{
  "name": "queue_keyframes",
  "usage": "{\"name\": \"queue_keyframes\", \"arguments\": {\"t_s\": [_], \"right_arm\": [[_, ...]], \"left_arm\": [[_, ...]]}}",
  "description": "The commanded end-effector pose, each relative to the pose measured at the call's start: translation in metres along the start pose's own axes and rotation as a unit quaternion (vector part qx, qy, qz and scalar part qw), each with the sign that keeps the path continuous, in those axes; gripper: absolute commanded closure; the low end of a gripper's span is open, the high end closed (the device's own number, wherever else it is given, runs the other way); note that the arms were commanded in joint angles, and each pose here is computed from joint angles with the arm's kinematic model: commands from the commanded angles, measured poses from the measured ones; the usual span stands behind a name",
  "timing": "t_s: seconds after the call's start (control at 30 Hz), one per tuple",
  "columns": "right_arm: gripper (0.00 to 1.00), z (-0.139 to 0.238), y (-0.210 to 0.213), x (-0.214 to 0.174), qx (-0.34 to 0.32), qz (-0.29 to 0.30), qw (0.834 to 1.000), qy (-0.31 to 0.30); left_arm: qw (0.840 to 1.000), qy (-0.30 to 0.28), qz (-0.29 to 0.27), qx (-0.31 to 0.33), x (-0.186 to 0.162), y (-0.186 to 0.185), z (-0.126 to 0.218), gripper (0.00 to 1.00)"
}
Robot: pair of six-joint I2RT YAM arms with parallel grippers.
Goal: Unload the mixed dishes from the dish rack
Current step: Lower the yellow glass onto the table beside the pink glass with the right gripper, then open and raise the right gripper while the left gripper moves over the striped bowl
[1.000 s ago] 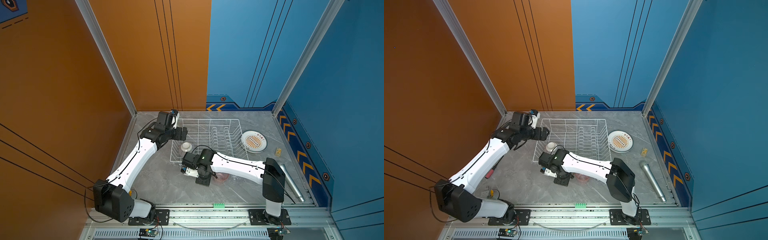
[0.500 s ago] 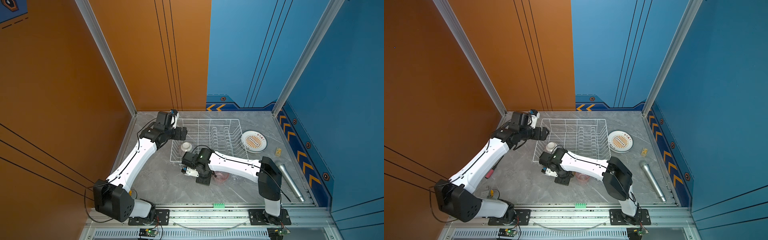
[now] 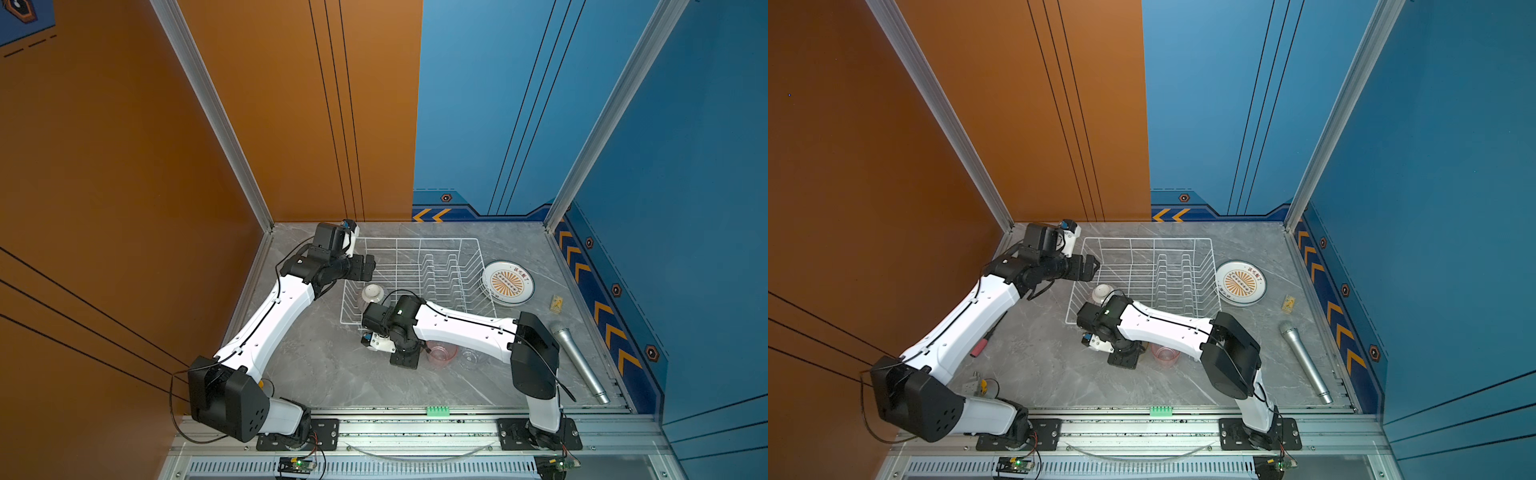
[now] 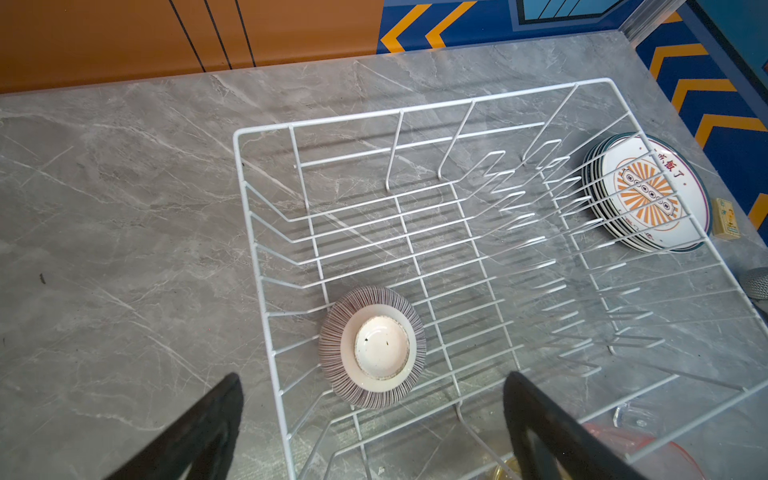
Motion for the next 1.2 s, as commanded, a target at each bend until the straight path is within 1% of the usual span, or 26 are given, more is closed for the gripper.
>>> {"name": "queue_keyframes", "arguments": {"t_s": [0.0, 0.17, 0.23, 0.47, 0.5, 0.6, 0.67, 0.73, 0.8, 0.97, 1.07, 1.17], "right_arm": [[0.91, -0.001, -0.001, -0.002, 0.005, 0.005, 1.000, 0.017], [0.90, -0.003, -0.002, -0.003, 0.009, 0.004, 1.000, 0.021], [0.87, -0.004, -0.002, -0.003, 0.008, 0.003, 1.000, 0.022], [0.86, -0.001, -0.003, -0.002, 0.006, 0.003, 1.000, 0.019], [0.85, -0.002, -0.003, -0.002, 0.005, 0.003, 1.000, 0.019], [0.76, -0.001, -0.004, -0.003, 0.004, 0.002, 1.000, 0.018], [0.67, 0.001, -0.004, -0.003, 0.005, 0.002, 1.000, 0.015], [0.62, 0.004, -0.004, -0.003, 0.005, 0.001, 1.000, 0.010], [0.59, 0.009, -0.005, -0.004, 0.006, 0.000, 1.000, 0.003], [0.58, 0.025, -0.009, -0.003, 0.013, -0.008, 1.000, -0.024], [0.57, 0.043, -0.009, -0.001, 0.040, -0.014, 0.997, -0.058], [0.56, 0.065, -0.008, 0.000, 0.078, -0.021, 0.991, -0.104]], "left_arm": [[1.000, -0.004, 0.003, -0.008, 0.003, 0.001, -0.002, 0.02], [1.000, -0.005, 0.003, -0.009, 0.003, 0.001, -0.003, 0.02], [1.000, -0.004, 0.003, -0.011, 0.003, 0.001, -0.003, 0.02], [1.000, -0.006, 0.004, -0.011, 0.003, 0.001, -0.002, 0.02], [1.000, -0.006, 0.004, -0.012, 0.003, 0.000, -0.002, 0.02], [1.000, -0.005, 0.004, -0.011, 0.002, 0.000, -0.002, 0.02], [1.000, -0.006, 0.004, -0.011, 0.002, 0.000, -0.001, 0.02], [1.000, -0.006, 0.004, -0.012, 0.002, 0.000, -0.001, 0.02], [1.000, -0.004, 0.004, -0.013, 0.001, 0.000, -0.001, 0.02], [1.000, 0.005, 0.001, -0.016, -0.002, -0.002, -0.004, 0.02], [1.000, 0.013, -0.001, -0.013, -0.006, -0.002, -0.006, 0.02], [1.000, 0.021, -0.005, -0.009, -0.009, -0.001, -0.007, 0.01]]}}
Point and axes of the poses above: each gripper's point midway between its finger pads, its own z axis back along the fingers, its own y axis along the line the jaws close on, x = y × z, the point moved 3 cm from there along z, back along the fingers, and after that the axes turned 14 degrees about -z, right-handed, at the moved point
